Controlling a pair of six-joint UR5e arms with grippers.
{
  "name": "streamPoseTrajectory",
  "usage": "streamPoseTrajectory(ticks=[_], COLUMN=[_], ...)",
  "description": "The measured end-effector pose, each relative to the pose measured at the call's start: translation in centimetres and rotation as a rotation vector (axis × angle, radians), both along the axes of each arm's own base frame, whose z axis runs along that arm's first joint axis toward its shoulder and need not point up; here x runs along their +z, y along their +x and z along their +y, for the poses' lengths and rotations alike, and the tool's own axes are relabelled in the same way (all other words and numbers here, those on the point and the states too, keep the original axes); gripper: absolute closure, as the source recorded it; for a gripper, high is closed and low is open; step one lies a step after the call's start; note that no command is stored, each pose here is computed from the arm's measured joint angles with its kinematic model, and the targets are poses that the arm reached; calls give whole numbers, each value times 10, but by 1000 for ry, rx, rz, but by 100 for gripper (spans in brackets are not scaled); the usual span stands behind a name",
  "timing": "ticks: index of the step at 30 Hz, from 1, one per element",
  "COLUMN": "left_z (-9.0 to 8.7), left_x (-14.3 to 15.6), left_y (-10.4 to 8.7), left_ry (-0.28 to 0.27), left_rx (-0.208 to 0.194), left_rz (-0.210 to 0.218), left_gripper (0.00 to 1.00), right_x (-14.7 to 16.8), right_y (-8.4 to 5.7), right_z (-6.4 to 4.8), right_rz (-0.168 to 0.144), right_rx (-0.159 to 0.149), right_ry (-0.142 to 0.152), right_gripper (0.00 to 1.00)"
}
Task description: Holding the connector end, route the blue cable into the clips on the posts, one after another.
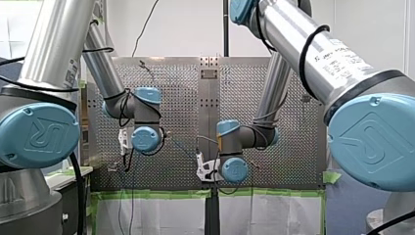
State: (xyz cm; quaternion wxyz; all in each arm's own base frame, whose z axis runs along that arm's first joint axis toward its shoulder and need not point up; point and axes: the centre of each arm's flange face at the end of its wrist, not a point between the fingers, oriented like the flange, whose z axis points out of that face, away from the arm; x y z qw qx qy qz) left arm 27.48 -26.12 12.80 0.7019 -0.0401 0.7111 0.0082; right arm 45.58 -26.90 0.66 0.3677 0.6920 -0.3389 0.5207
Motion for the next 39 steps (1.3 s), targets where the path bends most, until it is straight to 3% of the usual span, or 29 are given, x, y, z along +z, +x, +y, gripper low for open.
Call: streamPoseTrajectory(ticks=[4, 9, 13, 21, 31, 35, 39], left_z=[0, -1, 0, 3, 20, 24, 22], left_x=[0, 12, 26, 45, 70, 83, 98], left_y=[0, 0, 1, 1, -3, 2, 11], left_ry=[3, -11, -28, -7, 66, 65, 46], left_rx=[2, -1, 2, 15, 96, 111, 114], left_rz=[2, -24, -53, -75, -67, -73, -84], left_gripper=[100, 100, 100, 100, 100, 100, 100], right_x=[1, 18, 33, 67, 132, 162, 185], right_y=[0, 6, 10, 18, 45, 53, 54], right_z=[0, -4, -3, -1, -12, -13, -11], right_rz=[-2, -38, -70, -126, -177, -196, -203], right_rx=[-3, -12, 5, 63, 151, 188, 206], right_ry=[1, 5, 21, 53, 10, -5, -12], right_gripper=[100, 100, 100, 100, 100, 100, 100])
